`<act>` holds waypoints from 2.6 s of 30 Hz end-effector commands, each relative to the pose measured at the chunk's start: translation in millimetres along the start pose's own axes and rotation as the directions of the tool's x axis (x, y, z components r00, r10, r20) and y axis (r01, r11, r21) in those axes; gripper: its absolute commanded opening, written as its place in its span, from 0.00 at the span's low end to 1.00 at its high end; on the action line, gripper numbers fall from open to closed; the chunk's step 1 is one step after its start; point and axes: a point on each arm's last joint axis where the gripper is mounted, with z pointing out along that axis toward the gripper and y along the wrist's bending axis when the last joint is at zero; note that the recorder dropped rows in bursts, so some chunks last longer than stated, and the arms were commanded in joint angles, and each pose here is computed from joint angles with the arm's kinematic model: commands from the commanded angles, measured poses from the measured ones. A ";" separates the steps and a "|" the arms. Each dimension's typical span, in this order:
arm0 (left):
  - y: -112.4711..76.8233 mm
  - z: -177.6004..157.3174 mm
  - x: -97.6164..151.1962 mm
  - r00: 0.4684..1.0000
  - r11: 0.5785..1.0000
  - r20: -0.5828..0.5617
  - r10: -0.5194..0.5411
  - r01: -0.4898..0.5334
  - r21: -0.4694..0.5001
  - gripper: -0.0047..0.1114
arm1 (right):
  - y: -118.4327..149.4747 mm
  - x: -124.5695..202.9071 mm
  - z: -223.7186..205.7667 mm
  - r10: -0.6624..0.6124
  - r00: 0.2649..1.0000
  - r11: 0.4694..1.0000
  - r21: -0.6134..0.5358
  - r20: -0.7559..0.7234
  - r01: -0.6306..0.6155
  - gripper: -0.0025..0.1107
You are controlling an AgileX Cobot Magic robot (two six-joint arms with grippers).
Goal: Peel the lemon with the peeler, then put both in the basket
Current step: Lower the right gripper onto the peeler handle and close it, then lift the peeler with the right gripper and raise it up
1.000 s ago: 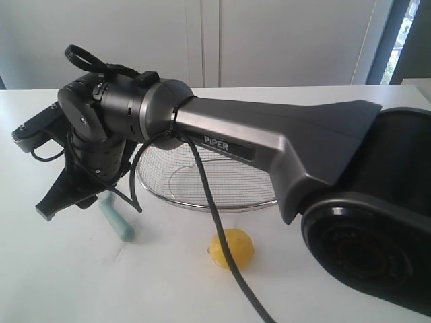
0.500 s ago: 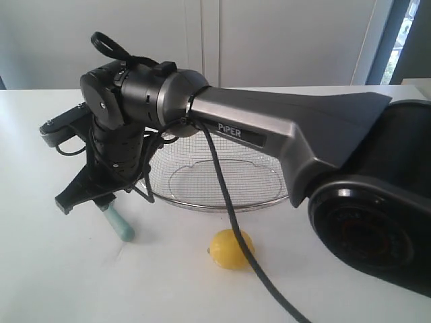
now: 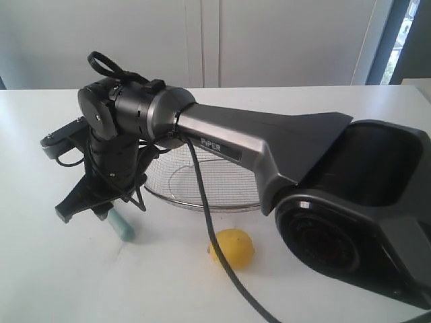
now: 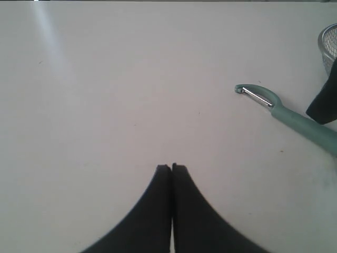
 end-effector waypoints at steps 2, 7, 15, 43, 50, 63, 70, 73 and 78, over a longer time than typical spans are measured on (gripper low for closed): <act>0.0 -0.1 0.3 1.000 1.000 0.004 -0.009 0.009 -0.001 0.04 | -3.4 0.7 7.0 -0.015 1.000 1.000 0.006 -0.010 0.015 0.43; 0.0 -0.1 0.3 1.000 1.000 0.004 -0.009 0.009 -0.001 0.04 | -3.9 3.7 19.8 -0.014 0.999 1.000 0.006 -0.029 0.015 0.43; 0.0 -0.1 0.3 1.000 1.000 0.004 -0.009 0.009 -0.001 0.04 | -4.4 2.9 24.5 -0.015 1.000 1.000 0.008 -0.014 0.015 0.43; 0.0 -0.1 0.3 1.000 1.000 0.004 -0.009 0.009 -0.001 0.04 | -0.8 2.2 25.6 -0.019 1.000 0.999 0.033 -0.007 0.019 0.43; 0.0 -0.1 0.3 1.000 1.000 0.004 -0.009 0.009 -0.001 0.04 | 2.4 1.5 25.7 -0.025 1.000 0.999 0.031 0.001 0.025 0.43; 0.0 -0.1 0.3 1.000 1.000 0.004 -0.009 0.009 -0.001 0.04 | 1.9 4.4 36.6 -0.024 1.000 0.999 0.031 -0.016 0.025 0.43; 0.0 -0.1 0.3 1.000 1.000 0.004 -0.009 0.009 -0.001 0.04 | 2.8 4.4 37.5 -0.026 1.000 0.999 0.030 -0.014 0.027 0.43; 0.0 -0.1 0.3 1.000 1.000 0.004 -0.009 0.009 -0.001 0.04 | 2.1 6.3 41.6 -0.030 0.999 0.999 0.036 -0.029 0.031 0.43; 0.0 -0.1 0.3 1.000 1.000 0.004 -0.009 0.009 -0.001 0.04 | 2.0 8.1 44.8 -0.029 0.999 0.999 0.036 -0.043 0.031 0.43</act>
